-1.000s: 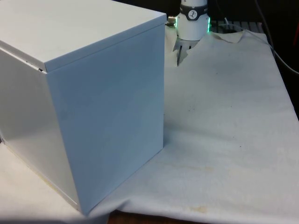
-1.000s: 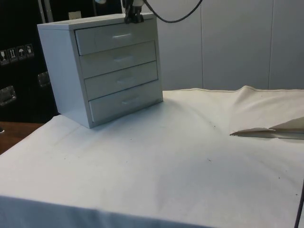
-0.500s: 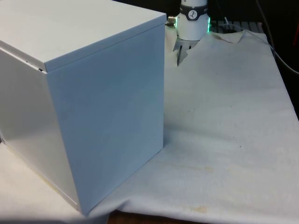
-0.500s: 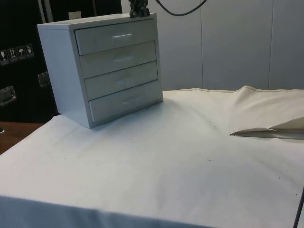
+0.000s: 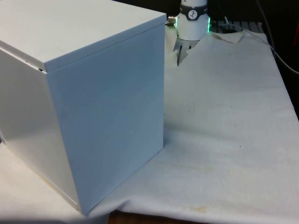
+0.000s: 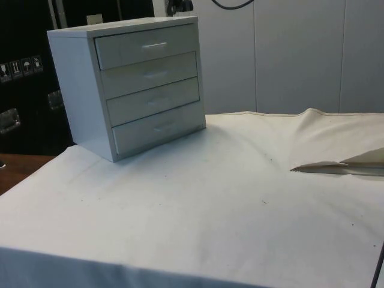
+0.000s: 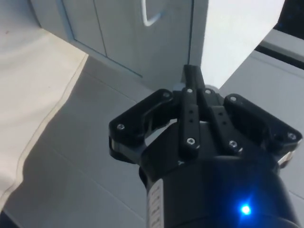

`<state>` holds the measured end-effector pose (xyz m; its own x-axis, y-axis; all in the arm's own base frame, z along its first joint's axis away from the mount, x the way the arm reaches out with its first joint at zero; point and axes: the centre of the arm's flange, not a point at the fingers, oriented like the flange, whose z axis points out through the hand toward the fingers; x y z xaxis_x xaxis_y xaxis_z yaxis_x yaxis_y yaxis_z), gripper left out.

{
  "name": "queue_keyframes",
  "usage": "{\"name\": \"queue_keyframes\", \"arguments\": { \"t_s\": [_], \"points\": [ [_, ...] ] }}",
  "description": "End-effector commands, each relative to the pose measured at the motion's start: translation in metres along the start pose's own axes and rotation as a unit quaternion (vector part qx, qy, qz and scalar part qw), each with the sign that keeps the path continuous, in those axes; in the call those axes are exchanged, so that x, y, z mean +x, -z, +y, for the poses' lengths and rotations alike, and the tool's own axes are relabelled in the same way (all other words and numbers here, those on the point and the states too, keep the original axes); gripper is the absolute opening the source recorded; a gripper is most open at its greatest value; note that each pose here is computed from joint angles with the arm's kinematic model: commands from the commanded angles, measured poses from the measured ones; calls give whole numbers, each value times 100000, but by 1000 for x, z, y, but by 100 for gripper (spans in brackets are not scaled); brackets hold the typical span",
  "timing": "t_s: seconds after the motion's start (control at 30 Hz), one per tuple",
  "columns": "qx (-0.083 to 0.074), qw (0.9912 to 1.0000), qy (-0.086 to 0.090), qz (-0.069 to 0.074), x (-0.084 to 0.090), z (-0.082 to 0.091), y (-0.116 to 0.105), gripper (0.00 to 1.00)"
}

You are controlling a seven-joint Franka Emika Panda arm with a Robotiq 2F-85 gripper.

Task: Open the drawer, then close it.

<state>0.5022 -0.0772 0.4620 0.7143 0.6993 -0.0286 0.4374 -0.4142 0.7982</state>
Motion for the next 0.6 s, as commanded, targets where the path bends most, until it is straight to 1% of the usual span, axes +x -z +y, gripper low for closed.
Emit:
{"name": "queue_keyframes", "arguments": {
  "t_s": [0.0,0.1,0.13,0.17,0.23,0.47,0.5,0.53,0.57],
  "points": [
    [1044,99994,199,-64,-1,-3,3,0],
    [1655,99986,126,222,-1,-3,7,0],
    [854,99996,-100,368,-1,0,5,0],
    [1802,99983,81,292,-2,-3,8,0],
    [2404,99969,89,616,-2,-3,12,0],
    [3570,99931,-18,1053,0,-5,25,0],
    [2861,99950,-279,1313,0,-2,23,0],
    [3730,99924,-13,1113,0,-6,26,0],
    [3839,99919,33,1188,1,-7,29,0]
  ]
}}
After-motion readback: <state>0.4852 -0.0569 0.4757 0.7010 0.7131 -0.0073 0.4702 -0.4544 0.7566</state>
